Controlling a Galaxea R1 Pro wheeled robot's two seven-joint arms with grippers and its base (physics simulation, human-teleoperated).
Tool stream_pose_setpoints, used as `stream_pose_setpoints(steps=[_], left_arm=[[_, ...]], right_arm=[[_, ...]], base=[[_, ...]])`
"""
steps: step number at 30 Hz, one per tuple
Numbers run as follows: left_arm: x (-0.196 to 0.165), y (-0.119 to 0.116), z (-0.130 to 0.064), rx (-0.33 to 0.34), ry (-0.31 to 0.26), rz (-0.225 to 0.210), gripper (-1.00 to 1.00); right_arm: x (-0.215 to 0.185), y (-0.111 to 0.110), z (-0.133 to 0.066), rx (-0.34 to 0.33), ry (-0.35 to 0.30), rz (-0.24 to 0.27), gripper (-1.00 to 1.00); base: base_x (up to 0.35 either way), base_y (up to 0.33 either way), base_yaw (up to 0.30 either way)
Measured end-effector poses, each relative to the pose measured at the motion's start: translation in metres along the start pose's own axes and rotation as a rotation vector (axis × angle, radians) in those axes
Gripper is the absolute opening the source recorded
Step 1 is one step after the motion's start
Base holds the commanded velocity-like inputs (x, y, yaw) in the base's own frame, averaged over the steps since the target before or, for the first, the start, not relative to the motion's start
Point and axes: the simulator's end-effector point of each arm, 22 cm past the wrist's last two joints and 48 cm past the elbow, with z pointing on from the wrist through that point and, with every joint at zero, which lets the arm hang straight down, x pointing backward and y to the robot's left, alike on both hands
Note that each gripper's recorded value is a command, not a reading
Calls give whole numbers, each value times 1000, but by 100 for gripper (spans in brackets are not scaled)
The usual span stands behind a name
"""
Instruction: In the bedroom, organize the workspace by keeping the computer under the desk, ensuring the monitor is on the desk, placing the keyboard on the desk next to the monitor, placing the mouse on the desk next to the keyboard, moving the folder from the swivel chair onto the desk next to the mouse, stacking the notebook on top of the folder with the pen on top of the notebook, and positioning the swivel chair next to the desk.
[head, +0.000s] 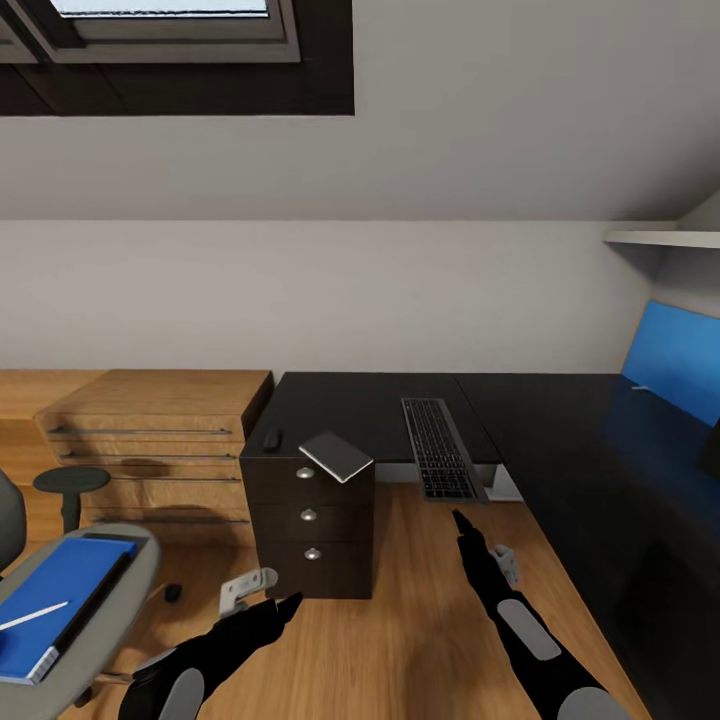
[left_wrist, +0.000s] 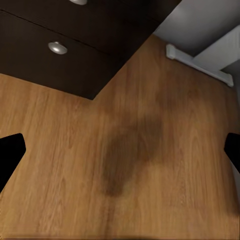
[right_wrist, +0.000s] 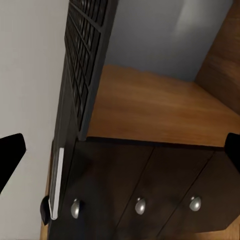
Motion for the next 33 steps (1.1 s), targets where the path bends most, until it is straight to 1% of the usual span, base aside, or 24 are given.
stream_pose_setpoints(steps=[12,16,21,27,33], left_arm=[[4,3,2,-5,10,-1,100],[6,4,3,-8,15,-2,100],[7,4,3,-9,17,-2,100],[7,5,3,-10,17,-1,100],[7,5,3,-10,16,-1,100]], right_arm=[[0,1,0,-2,-1,2,100],[0,1,0,-1,-1,2,100],[0,1,0,-2,-1,2,100],[0,1,0,-1,-1,1,100],[0,1,0,0,-1,2,100]], base=[[185,0,0],[65,0,0],[217,0,0],[67,0,0],[179,0,0]])
